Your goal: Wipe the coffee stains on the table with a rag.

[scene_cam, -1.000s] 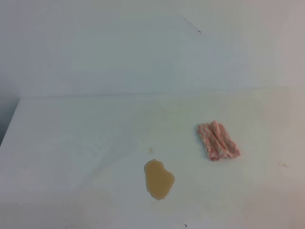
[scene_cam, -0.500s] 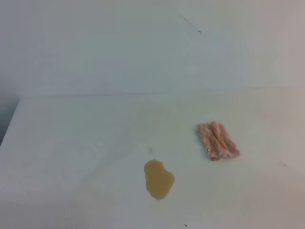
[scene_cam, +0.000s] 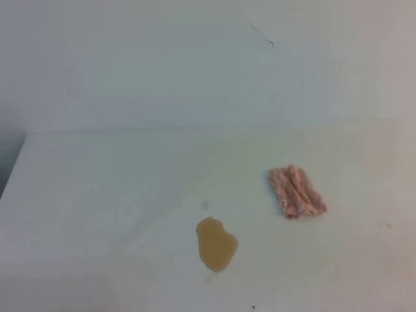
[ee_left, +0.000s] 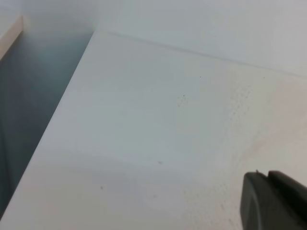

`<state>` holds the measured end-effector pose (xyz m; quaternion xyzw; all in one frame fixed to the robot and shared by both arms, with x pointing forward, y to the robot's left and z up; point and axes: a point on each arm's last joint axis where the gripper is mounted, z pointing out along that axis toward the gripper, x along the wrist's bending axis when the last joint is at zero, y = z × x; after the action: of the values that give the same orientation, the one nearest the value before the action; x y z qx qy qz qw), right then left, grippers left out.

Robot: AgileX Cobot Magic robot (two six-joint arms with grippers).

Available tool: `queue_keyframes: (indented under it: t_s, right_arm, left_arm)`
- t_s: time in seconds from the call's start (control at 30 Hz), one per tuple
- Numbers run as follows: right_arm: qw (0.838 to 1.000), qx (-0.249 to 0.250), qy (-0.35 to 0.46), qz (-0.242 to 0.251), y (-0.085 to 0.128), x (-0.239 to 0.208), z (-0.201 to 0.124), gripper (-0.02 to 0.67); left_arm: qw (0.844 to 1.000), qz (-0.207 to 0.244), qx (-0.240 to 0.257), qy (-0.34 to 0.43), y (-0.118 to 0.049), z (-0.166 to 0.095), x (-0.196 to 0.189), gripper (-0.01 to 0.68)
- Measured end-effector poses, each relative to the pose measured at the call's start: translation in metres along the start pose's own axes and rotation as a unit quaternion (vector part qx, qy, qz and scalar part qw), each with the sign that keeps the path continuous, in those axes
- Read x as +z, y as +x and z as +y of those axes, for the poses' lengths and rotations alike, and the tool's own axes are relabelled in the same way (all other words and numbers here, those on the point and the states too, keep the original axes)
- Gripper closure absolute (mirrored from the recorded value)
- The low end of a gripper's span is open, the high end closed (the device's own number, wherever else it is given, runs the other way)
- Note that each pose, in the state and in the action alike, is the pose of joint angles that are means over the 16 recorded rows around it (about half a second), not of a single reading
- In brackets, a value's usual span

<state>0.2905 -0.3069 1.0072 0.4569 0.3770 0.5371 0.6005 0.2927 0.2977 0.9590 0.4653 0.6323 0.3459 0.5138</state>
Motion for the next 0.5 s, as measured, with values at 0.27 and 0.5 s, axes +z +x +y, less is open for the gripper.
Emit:
queue_keyframes:
  t_s: [0.27,0.5]
  right_arm:
    - [0.996,0.032,-0.089,0.004,0.001,0.001,0.030,0.652]
    - [0.997,0.062,-0.056,0.007,0.002,0.019,0.051,0.652]
  left_arm:
    - [1.000,0.000,0.000,0.000,0.000,0.000,0.000,0.674]
    - [1.000,0.000,0.000,0.001,0.001,-0.004,0.001,0.673]
